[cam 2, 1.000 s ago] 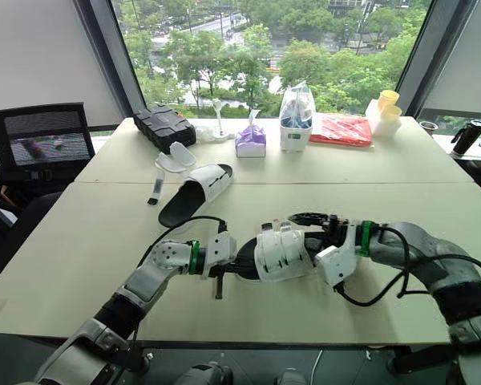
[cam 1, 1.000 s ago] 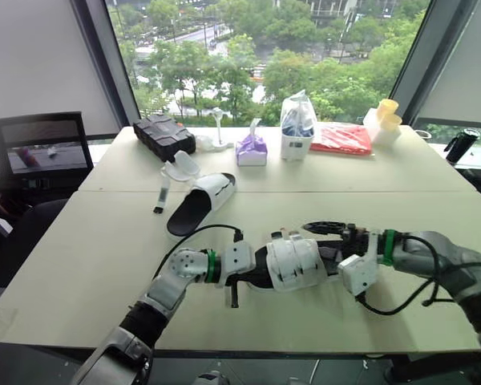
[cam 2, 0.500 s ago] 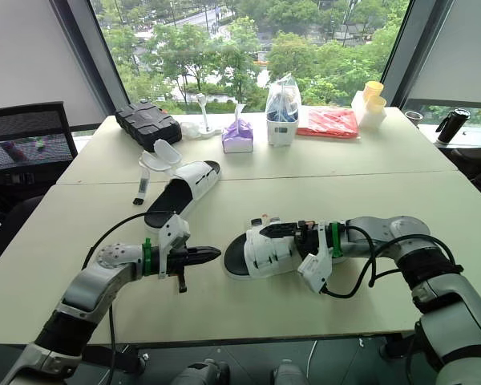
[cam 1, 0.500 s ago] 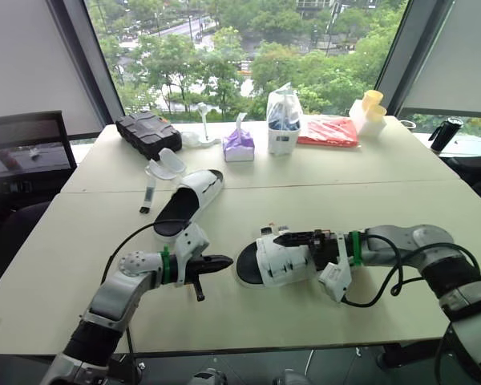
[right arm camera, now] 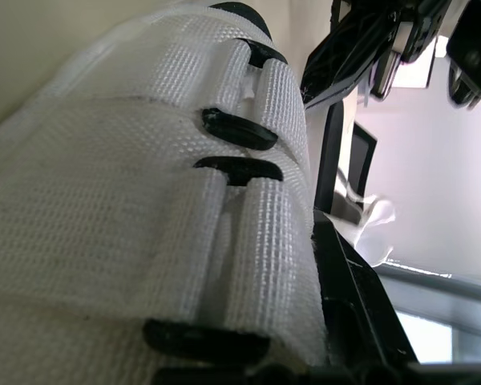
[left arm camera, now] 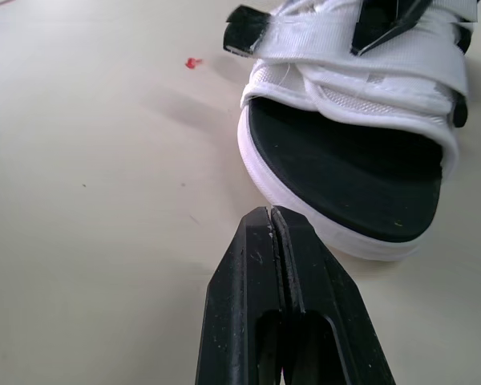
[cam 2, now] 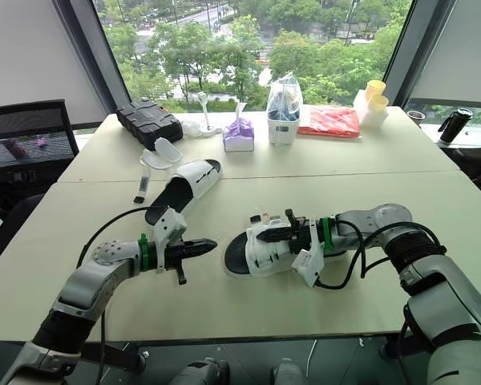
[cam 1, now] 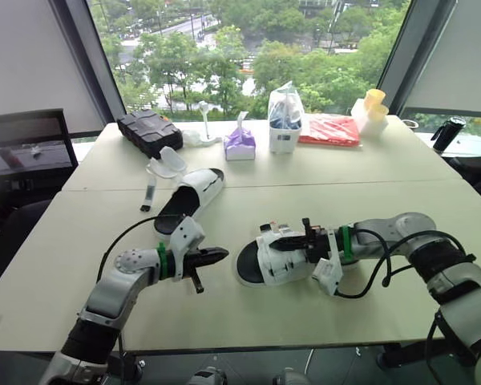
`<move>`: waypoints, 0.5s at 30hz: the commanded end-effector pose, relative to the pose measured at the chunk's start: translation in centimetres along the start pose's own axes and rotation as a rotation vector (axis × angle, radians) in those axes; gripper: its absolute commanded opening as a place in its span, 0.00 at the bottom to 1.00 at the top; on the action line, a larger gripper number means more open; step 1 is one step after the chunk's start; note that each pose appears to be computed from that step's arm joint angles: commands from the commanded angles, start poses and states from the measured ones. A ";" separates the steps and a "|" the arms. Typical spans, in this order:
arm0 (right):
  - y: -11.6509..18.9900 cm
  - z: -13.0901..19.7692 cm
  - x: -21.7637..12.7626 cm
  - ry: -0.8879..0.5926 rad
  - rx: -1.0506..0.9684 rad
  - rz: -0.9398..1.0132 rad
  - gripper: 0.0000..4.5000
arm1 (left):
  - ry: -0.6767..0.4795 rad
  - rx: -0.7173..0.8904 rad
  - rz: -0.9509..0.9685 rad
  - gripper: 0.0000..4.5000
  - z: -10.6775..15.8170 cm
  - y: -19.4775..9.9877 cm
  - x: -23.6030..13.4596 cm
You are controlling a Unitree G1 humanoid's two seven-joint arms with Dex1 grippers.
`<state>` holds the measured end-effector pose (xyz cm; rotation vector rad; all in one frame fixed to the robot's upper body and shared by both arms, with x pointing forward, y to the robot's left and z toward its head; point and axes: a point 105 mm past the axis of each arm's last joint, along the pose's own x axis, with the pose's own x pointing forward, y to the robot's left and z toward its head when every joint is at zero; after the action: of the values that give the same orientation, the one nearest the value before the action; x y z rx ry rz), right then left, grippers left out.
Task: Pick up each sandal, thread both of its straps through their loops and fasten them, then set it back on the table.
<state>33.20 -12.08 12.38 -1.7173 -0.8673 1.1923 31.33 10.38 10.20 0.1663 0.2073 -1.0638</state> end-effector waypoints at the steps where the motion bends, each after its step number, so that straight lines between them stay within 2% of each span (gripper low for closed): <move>1: -2.6 -5.1 -2.1 0.299 0.119 -0.142 0.02 | -0.060 0.036 0.049 0.00 1.3 1.1 -1.0; 3: -3.2 -7.1 -3.2 0.432 0.167 -0.170 0.02 | -0.060 0.036 0.050 0.00 1.2 0.9 -0.7; 7: -4.5 -13.9 -7.3 0.865 0.323 -0.245 0.02 | -0.069 0.037 0.055 0.00 1.2 0.8 -0.5; 10: -3.9 -17.2 -9.8 1.148 0.466 -0.282 0.02 | -0.070 0.049 0.064 0.00 1.2 1.0 -0.3; 12: -3.6 -18.5 -10.7 1.310 0.476 -0.280 0.02 | -0.079 0.057 0.069 0.00 1.5 1.1 -0.3; 15: -2.8 -19.0 -11.4 1.439 0.482 -0.280 0.02 | -0.088 0.069 0.077 0.00 1.9 1.1 -0.2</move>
<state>47.47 -25.07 21.42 -1.4710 0.0856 -0.0803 32.07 10.69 10.66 0.1642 0.1436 -1.0081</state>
